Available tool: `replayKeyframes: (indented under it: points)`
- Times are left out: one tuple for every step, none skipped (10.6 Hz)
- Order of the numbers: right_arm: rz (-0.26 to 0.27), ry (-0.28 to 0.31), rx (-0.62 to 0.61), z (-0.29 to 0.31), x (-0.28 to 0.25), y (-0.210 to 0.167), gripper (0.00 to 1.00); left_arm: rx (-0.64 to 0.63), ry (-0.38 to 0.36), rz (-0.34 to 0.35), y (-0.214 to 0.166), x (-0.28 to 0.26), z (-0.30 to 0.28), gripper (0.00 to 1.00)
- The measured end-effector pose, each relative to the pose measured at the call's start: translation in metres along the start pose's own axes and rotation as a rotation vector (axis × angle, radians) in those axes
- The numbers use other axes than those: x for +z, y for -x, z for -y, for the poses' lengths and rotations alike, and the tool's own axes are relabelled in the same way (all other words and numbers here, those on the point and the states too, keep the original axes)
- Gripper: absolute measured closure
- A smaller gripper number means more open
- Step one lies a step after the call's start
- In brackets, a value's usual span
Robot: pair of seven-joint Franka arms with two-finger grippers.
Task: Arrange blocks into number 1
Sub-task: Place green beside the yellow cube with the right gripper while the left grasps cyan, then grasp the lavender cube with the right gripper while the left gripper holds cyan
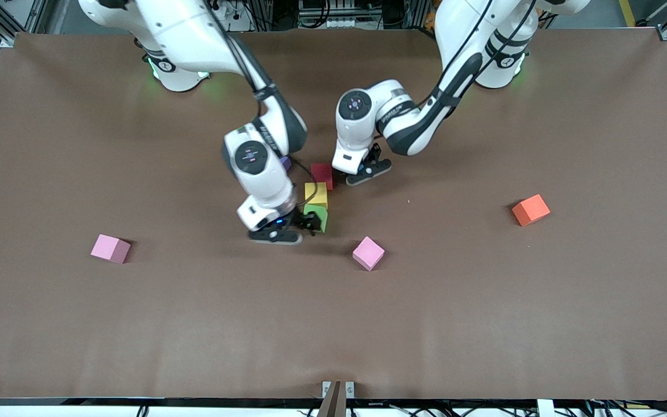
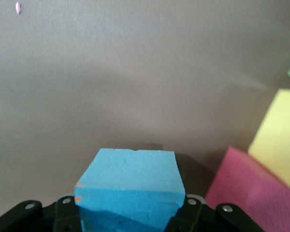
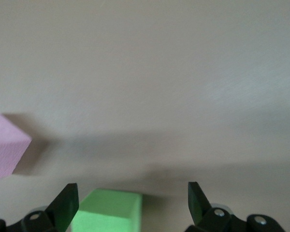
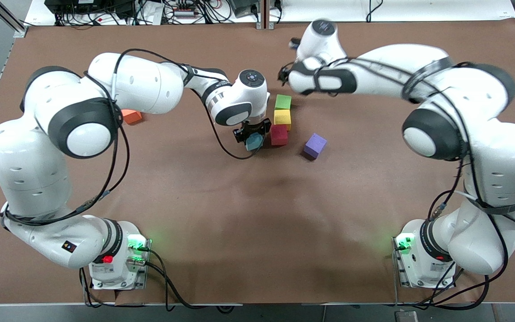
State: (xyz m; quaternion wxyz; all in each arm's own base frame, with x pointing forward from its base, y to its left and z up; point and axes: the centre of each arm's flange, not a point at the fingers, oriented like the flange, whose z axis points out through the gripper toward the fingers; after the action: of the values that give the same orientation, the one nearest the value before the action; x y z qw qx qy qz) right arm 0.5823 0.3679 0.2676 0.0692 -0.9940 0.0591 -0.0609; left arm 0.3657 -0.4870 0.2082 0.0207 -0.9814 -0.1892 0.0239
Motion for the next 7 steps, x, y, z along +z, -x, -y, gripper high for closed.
replayKeyframes:
  points:
    - [0.019,0.008,-0.014,-0.026,-0.021,-0.020,0.00,0.024,-0.014,0.004,0.015,-0.006,0.000,0.37]
    - [0.027,0.012,-0.036,-0.053,-0.035,-0.037,0.00,0.052,-0.038,0.012,0.032,-0.010,0.000,0.37]
    - [0.032,0.017,-0.055,-0.080,-0.042,-0.050,0.00,0.080,-0.053,0.022,0.050,-0.013,-0.001,0.37]
    - [0.044,0.027,-0.054,-0.109,-0.040,-0.057,0.00,0.104,-0.055,0.031,0.065,-0.015,-0.003,0.37]
    - [0.061,0.040,-0.025,-0.138,-0.036,-0.060,0.00,0.123,-0.050,0.037,0.078,-0.017,-0.005,0.37]
    - [0.075,0.051,0.018,-0.171,-0.033,-0.063,0.00,0.136,-0.043,0.041,0.087,-0.020,-0.008,0.37]
    - [0.082,0.057,0.061,-0.209,-0.036,-0.068,0.00,0.144,-0.030,0.042,0.092,-0.025,-0.014,0.37]
